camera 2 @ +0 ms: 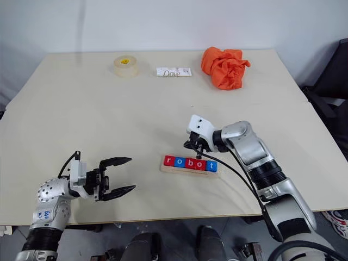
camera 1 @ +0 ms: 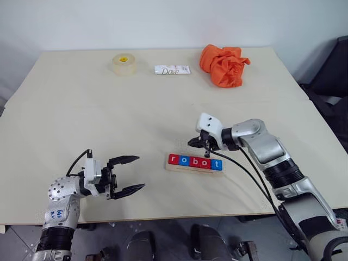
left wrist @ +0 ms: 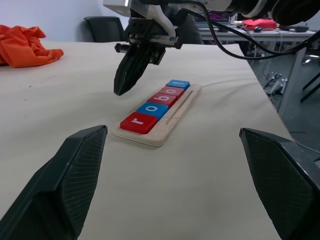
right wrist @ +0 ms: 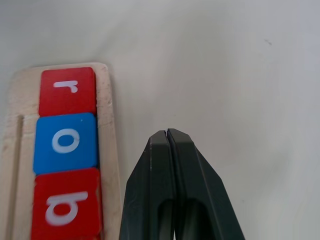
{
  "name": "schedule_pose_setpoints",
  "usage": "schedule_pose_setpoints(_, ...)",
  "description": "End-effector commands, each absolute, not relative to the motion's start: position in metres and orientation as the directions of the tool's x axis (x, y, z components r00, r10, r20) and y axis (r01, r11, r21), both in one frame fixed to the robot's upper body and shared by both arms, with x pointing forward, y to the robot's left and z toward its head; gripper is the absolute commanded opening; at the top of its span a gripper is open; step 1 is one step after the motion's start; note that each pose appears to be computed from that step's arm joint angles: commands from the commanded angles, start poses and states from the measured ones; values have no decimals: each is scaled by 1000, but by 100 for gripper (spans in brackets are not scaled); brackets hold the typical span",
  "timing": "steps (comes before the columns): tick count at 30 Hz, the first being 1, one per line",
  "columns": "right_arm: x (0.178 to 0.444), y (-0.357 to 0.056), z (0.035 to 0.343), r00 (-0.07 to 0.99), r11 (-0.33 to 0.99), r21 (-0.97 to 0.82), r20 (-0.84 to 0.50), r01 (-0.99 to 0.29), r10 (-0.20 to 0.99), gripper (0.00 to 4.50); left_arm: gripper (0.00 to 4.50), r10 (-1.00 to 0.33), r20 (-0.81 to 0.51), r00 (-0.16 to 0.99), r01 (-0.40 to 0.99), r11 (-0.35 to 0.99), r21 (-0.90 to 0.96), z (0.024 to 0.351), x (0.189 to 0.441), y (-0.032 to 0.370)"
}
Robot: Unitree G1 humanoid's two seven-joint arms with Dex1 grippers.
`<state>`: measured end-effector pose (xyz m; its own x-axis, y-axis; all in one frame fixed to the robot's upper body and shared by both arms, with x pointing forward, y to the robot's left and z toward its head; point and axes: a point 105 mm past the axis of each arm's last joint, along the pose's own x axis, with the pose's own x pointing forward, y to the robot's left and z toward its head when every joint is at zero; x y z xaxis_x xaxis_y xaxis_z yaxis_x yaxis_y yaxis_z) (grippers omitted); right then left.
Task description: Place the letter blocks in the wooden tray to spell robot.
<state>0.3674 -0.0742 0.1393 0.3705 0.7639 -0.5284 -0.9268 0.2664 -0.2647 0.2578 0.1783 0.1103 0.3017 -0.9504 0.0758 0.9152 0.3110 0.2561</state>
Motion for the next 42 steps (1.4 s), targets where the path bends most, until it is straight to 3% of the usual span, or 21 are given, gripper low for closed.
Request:
schedule_pose_setpoints(1, 371, -66, 146, 381, 246, -313, -512, -917, 770, 3, 450, -946, 88, 312, 900, 324, 293, 119, 255, 182)
schedule_pose_setpoints(26, 344, -61, 134, 239, 101, -270, -549, -958, 801, 3, 450, -946, 86, 314, 896, 325, 304, 120, 261, 180)
schedule_pose_setpoints(30, 349, -62, 144, 286, 142, -306, -501, -941, 817, 3, 450, -944, 85, 320, 892, 330, 308, 120, 263, 181)
schedule_pose_setpoints(35, 361, -85, 182, 387, 264, -359, -334, -895, 859, 3, 450, -923, 72, 377, 868, 380, 320, 124, 271, 188)
schedule_pose_setpoints(38, 347, -102, 185, 304, 214, -288, -320, -933, 897, 62, 450, -908, 65, 413, 851, 411, 327, 127, 276, 193)
schedule_pose_setpoints(42, 337, -152, 183, 311, 224, -280, -321, -933, 895, 199, 450, -852, 50, 522, 789, 504, 353, 133, 291, 205)
